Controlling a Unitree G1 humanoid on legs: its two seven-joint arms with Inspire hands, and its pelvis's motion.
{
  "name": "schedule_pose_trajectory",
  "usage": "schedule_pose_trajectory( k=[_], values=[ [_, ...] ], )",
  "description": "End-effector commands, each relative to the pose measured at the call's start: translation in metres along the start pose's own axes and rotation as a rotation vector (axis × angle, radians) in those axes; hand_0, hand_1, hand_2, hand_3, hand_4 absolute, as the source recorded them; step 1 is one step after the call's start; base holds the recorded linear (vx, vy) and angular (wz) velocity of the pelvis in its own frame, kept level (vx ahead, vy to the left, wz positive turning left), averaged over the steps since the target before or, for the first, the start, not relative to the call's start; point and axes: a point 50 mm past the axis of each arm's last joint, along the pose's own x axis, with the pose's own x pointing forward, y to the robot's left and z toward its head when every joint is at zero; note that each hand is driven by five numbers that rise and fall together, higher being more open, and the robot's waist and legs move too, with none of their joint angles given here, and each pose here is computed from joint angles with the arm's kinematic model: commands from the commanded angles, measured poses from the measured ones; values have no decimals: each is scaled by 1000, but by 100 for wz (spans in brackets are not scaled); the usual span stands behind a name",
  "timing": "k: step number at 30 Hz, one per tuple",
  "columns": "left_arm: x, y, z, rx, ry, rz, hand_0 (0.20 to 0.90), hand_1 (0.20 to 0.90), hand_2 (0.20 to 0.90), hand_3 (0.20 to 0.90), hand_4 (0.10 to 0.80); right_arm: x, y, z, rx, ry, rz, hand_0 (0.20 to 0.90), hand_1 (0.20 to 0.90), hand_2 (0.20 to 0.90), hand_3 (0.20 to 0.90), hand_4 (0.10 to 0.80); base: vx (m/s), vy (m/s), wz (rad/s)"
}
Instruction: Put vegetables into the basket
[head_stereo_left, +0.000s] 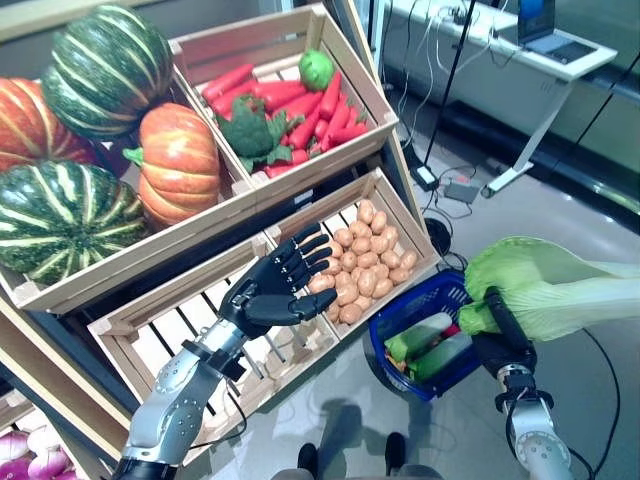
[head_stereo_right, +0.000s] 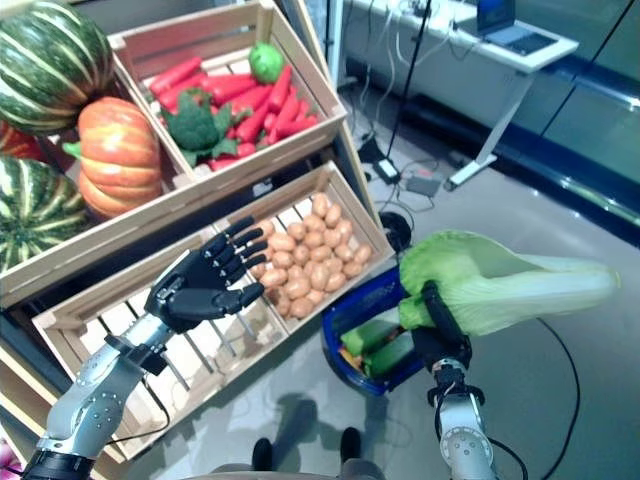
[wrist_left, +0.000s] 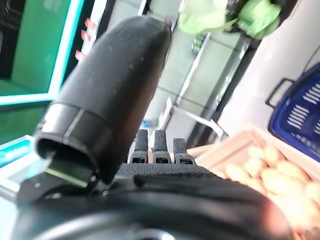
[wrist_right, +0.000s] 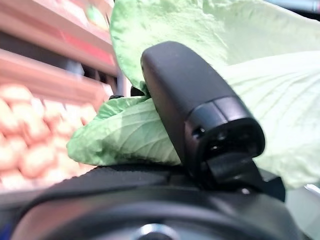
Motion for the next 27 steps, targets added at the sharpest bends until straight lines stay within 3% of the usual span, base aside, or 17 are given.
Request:
schedule_pose_trajectory(
  k=[1,17,27],
  values=[
    [33,-12,62,109,-335,-99,900,900,900,900,800,41,72,51,57,-253,257,300,300,300,300,400,-233,-81,3],
    [71,-41,75,147,-400,-232,900,900,900,900,800,89,140,67,-80,-250,361,300,300,300,300,400,-128,-51,10],
    [81,-37,88,122,-461,-188,900,900,900,900,800,110,152,94,-110,-267,251,300,300,300,300,400,-17,17,8]
  ],
)
